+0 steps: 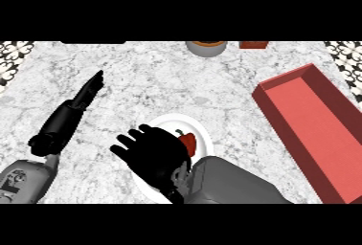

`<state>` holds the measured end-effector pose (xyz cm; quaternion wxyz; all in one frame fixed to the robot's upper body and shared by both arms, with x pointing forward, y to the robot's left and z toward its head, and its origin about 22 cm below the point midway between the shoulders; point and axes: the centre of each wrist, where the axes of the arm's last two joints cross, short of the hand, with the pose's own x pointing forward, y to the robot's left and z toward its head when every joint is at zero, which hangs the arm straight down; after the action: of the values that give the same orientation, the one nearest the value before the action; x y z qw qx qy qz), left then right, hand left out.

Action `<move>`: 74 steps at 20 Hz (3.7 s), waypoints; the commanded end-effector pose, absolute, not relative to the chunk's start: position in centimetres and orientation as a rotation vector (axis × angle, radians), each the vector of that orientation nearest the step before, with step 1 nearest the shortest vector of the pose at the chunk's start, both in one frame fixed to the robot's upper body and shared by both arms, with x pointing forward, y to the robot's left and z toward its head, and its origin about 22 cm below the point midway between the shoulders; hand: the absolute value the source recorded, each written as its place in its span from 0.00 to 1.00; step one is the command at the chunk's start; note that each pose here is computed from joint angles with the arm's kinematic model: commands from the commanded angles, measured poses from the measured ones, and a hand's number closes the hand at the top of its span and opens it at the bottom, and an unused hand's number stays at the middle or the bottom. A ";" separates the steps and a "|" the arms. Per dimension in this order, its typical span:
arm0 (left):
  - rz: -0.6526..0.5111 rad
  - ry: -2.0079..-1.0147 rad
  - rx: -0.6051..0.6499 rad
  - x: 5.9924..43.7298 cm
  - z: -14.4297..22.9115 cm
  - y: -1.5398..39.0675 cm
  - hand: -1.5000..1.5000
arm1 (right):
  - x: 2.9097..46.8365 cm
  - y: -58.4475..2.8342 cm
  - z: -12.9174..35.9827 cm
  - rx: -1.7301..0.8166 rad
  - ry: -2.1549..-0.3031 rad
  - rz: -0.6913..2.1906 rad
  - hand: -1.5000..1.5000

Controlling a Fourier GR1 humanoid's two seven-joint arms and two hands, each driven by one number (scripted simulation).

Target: Pick the sweet potato from the plate and place it in the cardboard box

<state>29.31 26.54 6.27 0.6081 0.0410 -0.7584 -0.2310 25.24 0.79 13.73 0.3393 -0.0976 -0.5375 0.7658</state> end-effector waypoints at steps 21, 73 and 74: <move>-0.531 -1.746 0.084 28.7 6.4 24.9 0.50 | 26.3 1.7 6.1 -0.370 -1.363 2.010 0.00; -0.507 -1.749 0.110 29.5 5.4 27.2 0.50 | 34.8 -4.3 12.4 -1.119 -1.528 1.118 1.00; -0.508 -1.740 0.122 29.1 6.8 26.9 0.50 | 34.8 -4.8 12.5 -1.165 -1.517 1.044 1.00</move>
<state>29.03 27.28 6.24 0.6131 0.0499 -0.7557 -0.2248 35.57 -4.52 9.66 0.4600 -0.4376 -0.6060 0.4793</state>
